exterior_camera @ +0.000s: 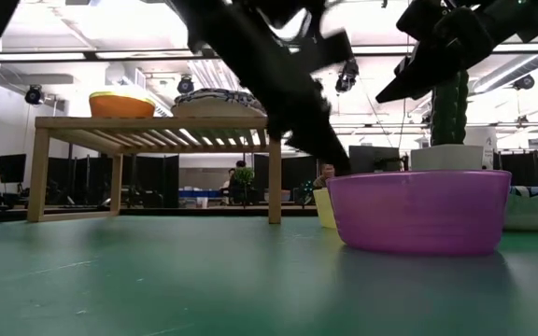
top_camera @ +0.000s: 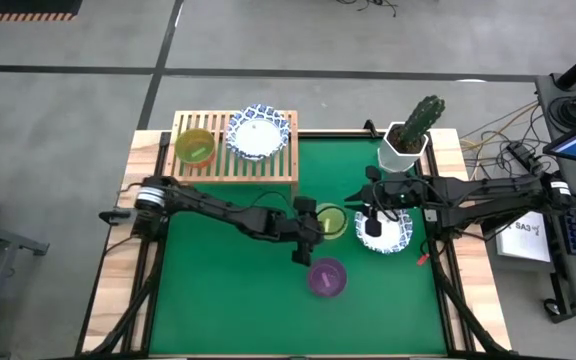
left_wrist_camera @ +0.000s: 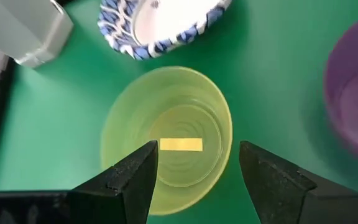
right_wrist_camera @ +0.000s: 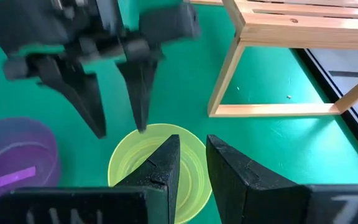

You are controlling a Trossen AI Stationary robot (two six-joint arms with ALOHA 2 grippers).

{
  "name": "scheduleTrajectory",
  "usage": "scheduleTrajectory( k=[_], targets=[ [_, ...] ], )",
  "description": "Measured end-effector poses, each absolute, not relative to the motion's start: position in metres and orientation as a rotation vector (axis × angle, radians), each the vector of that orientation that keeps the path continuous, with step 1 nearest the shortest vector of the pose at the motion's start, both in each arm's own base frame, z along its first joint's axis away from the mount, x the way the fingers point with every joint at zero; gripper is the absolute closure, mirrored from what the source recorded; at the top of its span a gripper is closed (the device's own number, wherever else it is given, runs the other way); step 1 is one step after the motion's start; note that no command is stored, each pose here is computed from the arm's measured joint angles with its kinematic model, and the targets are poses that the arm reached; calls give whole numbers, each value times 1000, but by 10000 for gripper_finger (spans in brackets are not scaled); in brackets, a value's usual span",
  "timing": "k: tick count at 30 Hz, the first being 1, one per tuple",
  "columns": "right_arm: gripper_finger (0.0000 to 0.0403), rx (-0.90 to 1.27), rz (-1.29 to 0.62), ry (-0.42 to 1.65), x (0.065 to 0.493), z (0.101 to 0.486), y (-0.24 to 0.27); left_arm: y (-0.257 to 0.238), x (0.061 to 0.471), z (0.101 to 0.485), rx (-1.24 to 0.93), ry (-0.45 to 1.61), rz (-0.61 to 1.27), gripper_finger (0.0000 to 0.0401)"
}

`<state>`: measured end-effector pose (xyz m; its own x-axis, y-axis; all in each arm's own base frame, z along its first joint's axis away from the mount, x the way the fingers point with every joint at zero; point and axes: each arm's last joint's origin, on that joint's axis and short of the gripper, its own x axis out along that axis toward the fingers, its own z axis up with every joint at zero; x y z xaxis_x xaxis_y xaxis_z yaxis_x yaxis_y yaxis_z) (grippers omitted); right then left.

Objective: Place and stack bowls onto a shelf
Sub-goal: Stack the yellow bowl on top of the green bowl on the shelf

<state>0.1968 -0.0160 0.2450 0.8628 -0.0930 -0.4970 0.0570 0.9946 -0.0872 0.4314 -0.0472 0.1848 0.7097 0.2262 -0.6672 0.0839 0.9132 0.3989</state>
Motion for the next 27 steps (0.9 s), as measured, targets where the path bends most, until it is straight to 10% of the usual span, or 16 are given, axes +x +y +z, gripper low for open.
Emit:
scheduleTrajectory(
  k=[27],
  targets=[
    [335, -73, -77, 555, 194, 243, -16, -43, 441, 155, 401, 914, -3, 394]
  ],
)
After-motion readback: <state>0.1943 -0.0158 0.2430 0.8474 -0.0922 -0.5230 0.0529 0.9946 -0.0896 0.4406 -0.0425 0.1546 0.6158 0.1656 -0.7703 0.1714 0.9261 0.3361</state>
